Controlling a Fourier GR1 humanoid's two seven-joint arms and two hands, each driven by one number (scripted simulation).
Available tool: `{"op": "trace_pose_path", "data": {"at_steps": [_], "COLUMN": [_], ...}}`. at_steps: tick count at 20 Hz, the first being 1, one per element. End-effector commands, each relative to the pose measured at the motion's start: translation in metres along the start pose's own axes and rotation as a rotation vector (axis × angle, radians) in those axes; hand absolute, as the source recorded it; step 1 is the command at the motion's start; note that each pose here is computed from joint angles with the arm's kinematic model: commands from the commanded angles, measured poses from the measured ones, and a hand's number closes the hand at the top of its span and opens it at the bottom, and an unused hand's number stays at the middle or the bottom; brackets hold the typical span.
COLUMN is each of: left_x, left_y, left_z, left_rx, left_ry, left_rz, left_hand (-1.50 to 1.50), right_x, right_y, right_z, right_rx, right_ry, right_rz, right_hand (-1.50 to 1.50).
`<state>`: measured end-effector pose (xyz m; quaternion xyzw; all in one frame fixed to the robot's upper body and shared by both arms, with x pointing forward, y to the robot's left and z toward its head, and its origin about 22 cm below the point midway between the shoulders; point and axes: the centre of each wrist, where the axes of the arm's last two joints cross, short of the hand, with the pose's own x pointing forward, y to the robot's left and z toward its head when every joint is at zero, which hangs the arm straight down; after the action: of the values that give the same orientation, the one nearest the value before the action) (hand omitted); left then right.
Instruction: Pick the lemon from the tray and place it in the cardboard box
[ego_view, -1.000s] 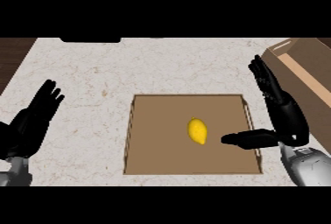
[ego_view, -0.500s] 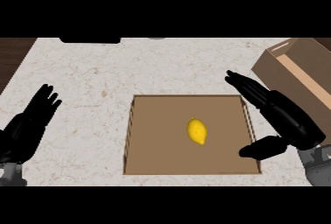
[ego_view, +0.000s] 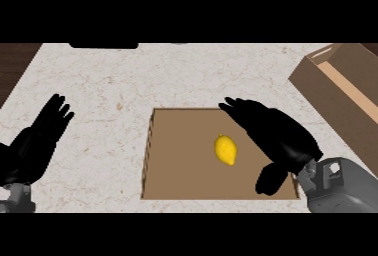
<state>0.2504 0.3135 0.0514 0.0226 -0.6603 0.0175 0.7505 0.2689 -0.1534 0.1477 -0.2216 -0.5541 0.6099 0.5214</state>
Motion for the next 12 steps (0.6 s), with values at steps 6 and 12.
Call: {"op": "trace_pose_path", "data": {"at_steps": [6,12], "left_x": [0.010,0.003], "left_y": [0.000,0.009], "left_z": [0.001,0.020], "left_rx": [0.017,0.007], "left_ry": [0.002,-0.012], "left_rz": [0.009,-0.016], "left_hand": [0.00,0.00], "right_x": [0.038,0.013], "right_y": [0.002,0.007], "right_z": [-0.041,-0.027], "right_rx": [0.155,0.206], "right_ry": [0.134,0.170], "right_rz": [-0.003,0.026], "right_hand": [-1.50,-1.50]}}
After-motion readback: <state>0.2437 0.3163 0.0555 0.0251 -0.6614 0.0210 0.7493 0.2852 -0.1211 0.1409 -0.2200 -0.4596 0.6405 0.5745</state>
